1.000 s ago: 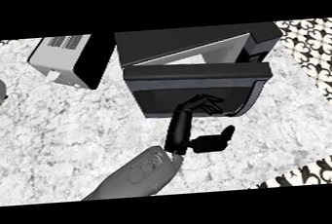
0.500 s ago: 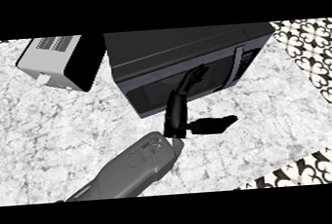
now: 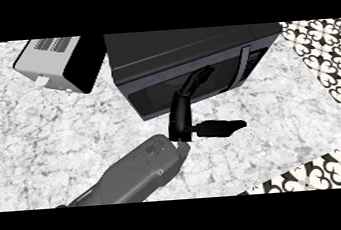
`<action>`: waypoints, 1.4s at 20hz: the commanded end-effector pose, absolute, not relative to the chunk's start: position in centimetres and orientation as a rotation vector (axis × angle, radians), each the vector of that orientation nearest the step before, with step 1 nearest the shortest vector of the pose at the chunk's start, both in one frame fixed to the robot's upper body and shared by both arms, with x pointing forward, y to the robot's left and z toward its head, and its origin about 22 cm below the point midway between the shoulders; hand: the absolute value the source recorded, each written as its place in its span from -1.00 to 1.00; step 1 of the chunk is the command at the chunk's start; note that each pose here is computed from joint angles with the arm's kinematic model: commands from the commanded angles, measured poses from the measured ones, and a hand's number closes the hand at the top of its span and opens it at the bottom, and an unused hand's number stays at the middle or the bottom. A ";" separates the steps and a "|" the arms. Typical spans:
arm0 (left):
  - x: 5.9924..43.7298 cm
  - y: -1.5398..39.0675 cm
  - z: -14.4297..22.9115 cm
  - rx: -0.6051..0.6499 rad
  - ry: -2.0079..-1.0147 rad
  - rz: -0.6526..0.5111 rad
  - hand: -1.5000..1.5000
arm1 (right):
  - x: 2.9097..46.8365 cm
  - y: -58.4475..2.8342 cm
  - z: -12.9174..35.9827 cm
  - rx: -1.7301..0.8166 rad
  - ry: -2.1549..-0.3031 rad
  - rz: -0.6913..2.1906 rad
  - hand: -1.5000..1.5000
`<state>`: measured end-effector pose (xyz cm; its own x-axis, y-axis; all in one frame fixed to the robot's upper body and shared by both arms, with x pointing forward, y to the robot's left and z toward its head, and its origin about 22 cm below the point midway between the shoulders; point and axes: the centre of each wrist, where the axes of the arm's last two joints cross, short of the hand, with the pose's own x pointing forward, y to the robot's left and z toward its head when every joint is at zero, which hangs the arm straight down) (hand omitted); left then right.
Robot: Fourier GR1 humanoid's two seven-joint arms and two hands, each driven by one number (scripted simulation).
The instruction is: Pick up the milk, place it into the microwave and close the microwave
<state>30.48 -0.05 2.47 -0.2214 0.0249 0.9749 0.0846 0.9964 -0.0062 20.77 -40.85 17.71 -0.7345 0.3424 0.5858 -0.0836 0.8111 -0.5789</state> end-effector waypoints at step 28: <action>33.0 -0.1 3.7 -0.069 -1.843 0.035 -1.00 | 24.4 -41.7 13.8 0.303 -2.204 0.428 -1.00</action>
